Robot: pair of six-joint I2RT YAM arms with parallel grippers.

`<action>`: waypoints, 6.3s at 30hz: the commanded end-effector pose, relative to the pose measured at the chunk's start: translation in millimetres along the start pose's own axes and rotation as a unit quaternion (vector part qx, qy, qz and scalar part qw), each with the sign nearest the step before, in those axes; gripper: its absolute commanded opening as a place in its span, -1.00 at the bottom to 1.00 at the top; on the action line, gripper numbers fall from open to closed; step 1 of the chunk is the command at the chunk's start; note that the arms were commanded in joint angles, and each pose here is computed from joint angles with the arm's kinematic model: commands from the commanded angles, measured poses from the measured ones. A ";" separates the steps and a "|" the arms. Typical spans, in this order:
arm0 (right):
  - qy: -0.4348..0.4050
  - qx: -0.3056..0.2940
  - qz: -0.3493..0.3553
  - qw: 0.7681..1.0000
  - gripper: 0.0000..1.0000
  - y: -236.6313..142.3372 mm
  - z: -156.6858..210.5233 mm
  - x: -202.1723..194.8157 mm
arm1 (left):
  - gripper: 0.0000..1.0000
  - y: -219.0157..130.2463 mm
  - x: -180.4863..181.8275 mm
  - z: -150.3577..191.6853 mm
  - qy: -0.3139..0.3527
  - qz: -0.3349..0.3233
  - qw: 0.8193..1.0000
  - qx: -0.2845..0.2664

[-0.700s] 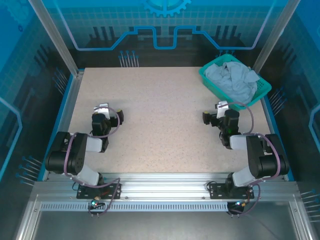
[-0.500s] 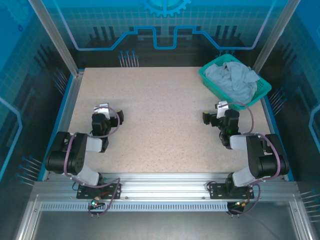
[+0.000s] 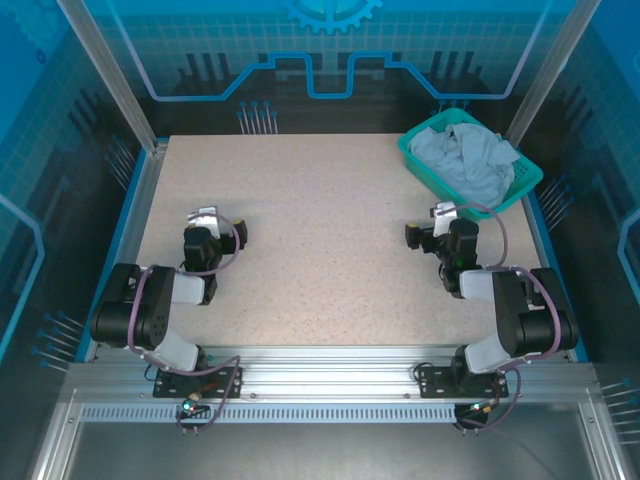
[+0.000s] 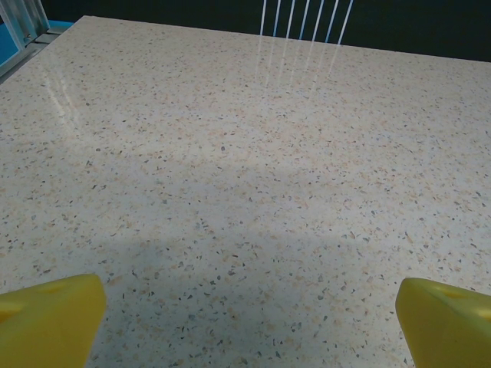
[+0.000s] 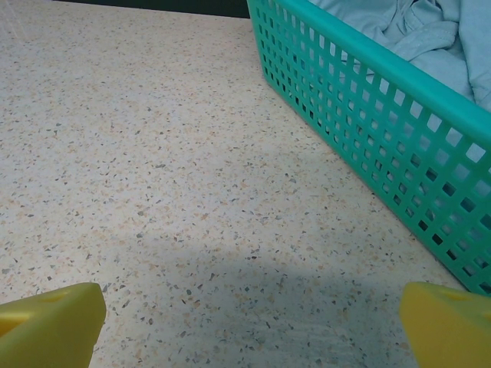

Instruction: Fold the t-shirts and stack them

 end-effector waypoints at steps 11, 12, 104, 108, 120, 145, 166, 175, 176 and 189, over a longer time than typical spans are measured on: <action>0.099 -0.085 0.084 0.988 1.00 -87.4 -164.0 16.8 | 0.98 -73.4 -45.7 -124.7 0.016 -0.009 0.979 -0.201; 0.164 -0.046 0.097 0.981 1.00 -97.6 -179.9 7.0 | 0.98 -75.8 -49.8 -142.9 0.001 -0.003 0.977 -0.214; 0.232 -0.094 -0.477 0.842 -1.00 -149.4 -441.6 236.4 | 0.90 -116.5 -106.7 -232.9 -0.319 0.090 0.939 0.086; 0.218 0.043 -0.504 0.835 -1.00 -109.6 -373.4 325.7 | 0.89 -141.4 -70.4 -222.0 -0.332 -0.015 0.940 0.071; 0.164 0.390 -0.437 0.794 -0.84 -5.9 -167.7 423.4 | 0.86 -175.9 -28.4 -135.7 -0.342 -0.143 0.915 0.156; 0.208 0.478 -0.053 0.852 0.16 46.1 -61.8 144.6 | 0.94 -68.4 -48.5 0.1 -0.313 -0.105 0.854 0.401; 0.224 0.442 -0.017 0.868 -0.05 92.6 -72.7 152.1 | -1.00 -91.3 -24.3 -23.9 -0.299 -0.155 0.887 0.316; 0.199 0.438 -0.037 0.876 0.03 129.5 -76.9 202.7 | -1.00 -107.7 -20.7 7.1 -0.347 -0.167 0.854 0.351; 0.196 0.442 -0.041 0.875 0.04 136.1 -72.0 207.5 | -1.00 -109.1 -20.4 8.4 -0.347 -0.167 0.853 0.352; 0.142 0.445 -0.002 0.884 -1.00 150.0 -61.9 223.1 | -1.00 -119.0 -21.8 -7.9 -0.336 -0.147 0.863 0.346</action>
Point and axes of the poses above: each hand's point on the last joint's axis, 136 mm out from that joint toward the fingers, its own y axis out along the fingers, its own x axis along the line the jaws close on, z = x × y, the point moved 8 cm from there along -y, back along the fingers
